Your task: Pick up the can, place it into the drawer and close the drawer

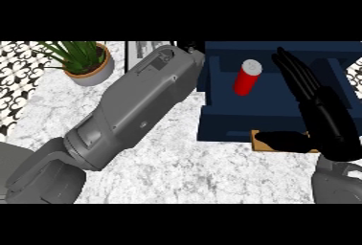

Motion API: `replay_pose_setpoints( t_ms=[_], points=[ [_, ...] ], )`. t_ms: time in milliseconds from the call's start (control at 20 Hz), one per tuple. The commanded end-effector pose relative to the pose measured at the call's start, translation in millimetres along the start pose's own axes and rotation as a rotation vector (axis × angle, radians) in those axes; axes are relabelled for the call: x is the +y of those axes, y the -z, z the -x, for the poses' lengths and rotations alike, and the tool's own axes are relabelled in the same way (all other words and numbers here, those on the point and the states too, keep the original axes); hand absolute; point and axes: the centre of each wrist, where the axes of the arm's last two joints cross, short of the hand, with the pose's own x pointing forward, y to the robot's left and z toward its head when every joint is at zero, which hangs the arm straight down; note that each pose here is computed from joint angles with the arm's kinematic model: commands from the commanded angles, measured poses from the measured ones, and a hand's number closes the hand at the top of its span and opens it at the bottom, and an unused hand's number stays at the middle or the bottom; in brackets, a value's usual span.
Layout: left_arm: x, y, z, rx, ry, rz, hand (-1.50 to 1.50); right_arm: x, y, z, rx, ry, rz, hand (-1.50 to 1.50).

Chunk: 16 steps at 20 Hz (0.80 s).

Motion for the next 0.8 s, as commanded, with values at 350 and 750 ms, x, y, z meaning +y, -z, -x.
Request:
replay_pose_setpoints(
  t_ms=[350,750],
  points=[
    [44.9,11.3,-11.2,-0.012,0.029,-0.036,-1.5,63.1,67.7,24.0,0.017,-0.284,-0.131,-1.5],
    [64.7,5.5,-24.7,-0.011,0.024,-0.051,-1.5,117.8,67.5,70.9,0.095,-0.334,-0.141,-1.5]
  ],
)
